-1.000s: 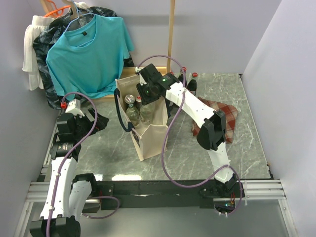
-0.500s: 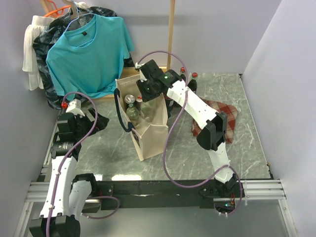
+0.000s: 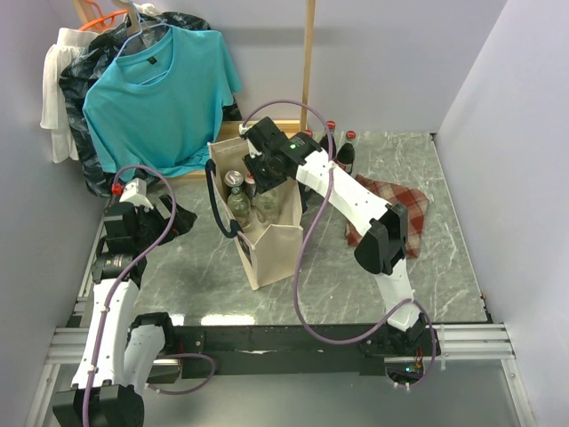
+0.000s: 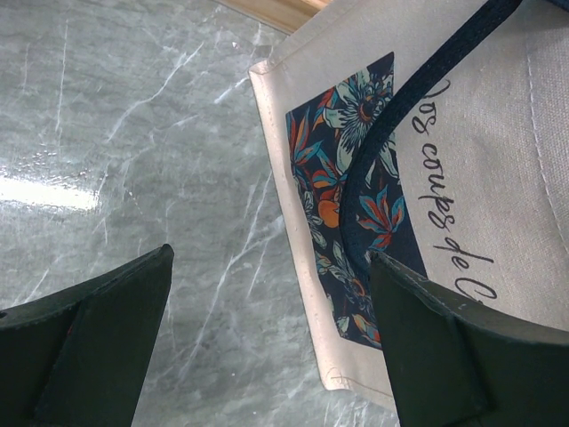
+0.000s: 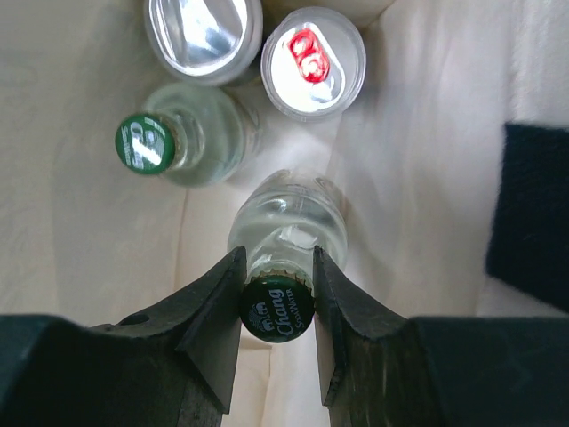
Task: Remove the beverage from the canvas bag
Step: Take out the drink from the canvas bag.
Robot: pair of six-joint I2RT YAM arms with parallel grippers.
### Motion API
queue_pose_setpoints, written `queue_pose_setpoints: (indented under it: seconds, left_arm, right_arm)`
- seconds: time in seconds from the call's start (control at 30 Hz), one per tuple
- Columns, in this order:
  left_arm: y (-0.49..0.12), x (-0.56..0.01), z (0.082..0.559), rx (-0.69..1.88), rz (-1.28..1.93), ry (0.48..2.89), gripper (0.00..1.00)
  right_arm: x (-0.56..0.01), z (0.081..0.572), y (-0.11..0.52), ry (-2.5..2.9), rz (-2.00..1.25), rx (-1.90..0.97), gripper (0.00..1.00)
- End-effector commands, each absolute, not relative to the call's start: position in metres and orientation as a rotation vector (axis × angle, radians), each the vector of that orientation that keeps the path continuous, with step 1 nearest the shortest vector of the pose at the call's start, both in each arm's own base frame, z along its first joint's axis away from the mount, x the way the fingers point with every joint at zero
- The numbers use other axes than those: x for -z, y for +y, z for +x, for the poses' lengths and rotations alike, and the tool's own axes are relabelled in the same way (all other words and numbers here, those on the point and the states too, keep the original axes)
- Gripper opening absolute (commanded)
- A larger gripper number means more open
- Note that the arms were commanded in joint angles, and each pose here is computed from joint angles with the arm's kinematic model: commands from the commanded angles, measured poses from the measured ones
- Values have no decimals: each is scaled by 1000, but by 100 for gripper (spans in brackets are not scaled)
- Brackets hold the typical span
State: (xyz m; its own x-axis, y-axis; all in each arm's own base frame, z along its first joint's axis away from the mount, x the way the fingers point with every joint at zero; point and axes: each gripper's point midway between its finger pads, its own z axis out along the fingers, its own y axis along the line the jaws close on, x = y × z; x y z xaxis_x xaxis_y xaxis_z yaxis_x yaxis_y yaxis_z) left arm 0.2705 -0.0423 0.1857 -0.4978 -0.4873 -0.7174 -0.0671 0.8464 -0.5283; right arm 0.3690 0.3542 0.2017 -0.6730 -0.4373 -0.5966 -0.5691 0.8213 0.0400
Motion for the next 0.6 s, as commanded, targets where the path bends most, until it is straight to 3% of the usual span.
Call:
queue_pose_setpoints:
  seconds: [0.0,0.57]
  left_arm:
    - [-45,-206,276,560,-368,1996,96]
    - [-48,-209,275,575,-350,1990,96]
  right_arm:
    - [-279,366,353,2218,-672,-370,0]
    - [-298,356,359,2168,-670,-370,0]
